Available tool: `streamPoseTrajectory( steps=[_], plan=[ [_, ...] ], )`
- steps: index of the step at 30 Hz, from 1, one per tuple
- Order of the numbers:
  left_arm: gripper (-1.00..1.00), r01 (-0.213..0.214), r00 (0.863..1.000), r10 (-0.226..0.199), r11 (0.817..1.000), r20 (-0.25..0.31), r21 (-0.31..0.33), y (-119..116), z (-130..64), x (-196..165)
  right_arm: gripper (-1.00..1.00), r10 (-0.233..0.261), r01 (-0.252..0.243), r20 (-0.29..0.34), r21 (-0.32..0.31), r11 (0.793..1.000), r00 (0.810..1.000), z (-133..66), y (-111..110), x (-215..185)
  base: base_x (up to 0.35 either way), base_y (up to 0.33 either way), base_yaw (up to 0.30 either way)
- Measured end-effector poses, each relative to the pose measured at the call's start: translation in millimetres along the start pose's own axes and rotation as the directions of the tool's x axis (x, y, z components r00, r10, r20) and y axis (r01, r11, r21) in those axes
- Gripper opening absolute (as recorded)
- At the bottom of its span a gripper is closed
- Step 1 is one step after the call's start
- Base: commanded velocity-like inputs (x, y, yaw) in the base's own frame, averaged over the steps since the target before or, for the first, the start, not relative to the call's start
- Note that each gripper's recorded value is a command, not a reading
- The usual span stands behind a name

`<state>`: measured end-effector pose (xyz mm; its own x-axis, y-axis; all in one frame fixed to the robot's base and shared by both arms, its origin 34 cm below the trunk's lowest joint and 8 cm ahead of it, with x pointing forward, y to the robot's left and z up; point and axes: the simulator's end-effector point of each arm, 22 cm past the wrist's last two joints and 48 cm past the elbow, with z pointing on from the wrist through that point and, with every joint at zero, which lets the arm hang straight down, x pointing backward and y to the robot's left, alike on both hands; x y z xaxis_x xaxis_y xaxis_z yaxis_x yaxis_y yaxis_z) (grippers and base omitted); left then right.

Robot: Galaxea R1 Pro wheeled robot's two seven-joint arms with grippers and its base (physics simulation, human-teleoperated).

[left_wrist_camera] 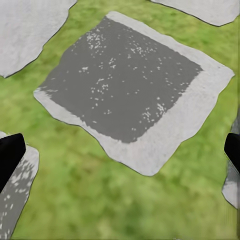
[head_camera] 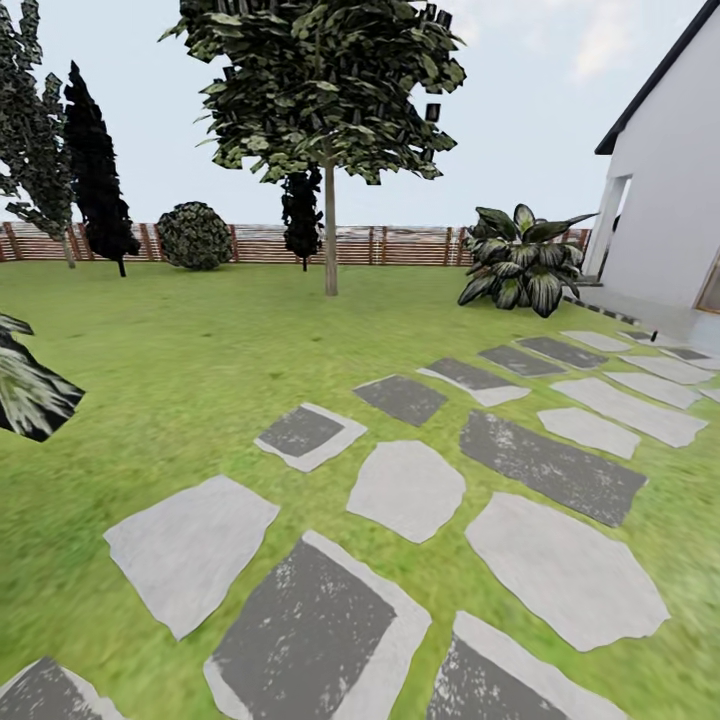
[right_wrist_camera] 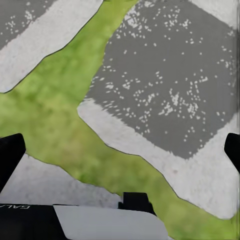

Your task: In the garden, pick up the pesticide atomizer on the floor and spray pesticide onto both trees until each tree trunk is fully covered.

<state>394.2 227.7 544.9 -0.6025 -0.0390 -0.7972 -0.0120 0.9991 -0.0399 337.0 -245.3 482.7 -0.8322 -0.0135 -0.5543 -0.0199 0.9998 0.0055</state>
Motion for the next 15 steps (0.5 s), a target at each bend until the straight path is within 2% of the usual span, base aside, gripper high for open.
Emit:
streamPoseTrajectory(
  steps=[15],
  plan=[
    [1.00, -0.001, 1.000, 0.001, 1.000, 0.001, -0.001, 1.1, 0.2, -0.6, 1.00, -0.003, 0.003, 0.001, 0.005, 1.000, 1.000, 0.0, -4.2, -0.3, 0.245, -0.185, 0.000]
  ],
)
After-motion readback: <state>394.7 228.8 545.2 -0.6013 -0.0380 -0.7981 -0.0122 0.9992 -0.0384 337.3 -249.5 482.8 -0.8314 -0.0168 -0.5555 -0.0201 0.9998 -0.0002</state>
